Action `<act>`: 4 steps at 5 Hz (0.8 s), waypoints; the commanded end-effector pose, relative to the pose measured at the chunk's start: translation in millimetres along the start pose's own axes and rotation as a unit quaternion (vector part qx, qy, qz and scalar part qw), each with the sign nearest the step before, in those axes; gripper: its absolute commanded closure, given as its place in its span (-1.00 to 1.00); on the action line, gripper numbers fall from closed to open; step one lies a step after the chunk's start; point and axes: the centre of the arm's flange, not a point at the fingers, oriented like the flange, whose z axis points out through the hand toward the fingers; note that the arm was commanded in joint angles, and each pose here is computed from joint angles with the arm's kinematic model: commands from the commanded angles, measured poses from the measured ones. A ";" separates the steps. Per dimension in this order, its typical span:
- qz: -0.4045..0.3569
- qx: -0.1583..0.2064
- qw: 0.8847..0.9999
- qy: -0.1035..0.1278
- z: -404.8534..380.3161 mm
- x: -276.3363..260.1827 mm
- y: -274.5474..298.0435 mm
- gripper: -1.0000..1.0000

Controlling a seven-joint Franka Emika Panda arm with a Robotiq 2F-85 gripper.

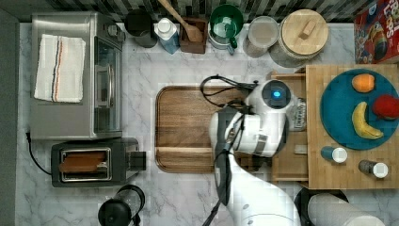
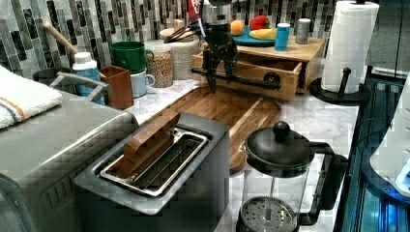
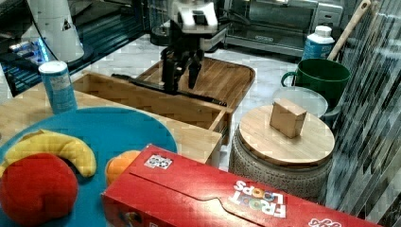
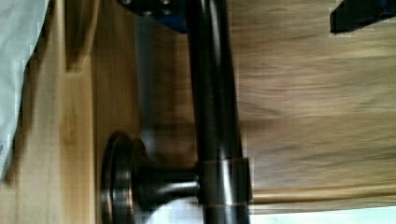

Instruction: Open the drawer.

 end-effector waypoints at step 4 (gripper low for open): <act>-0.041 0.050 0.998 0.013 -23.5 1.6 -199.5 -1.00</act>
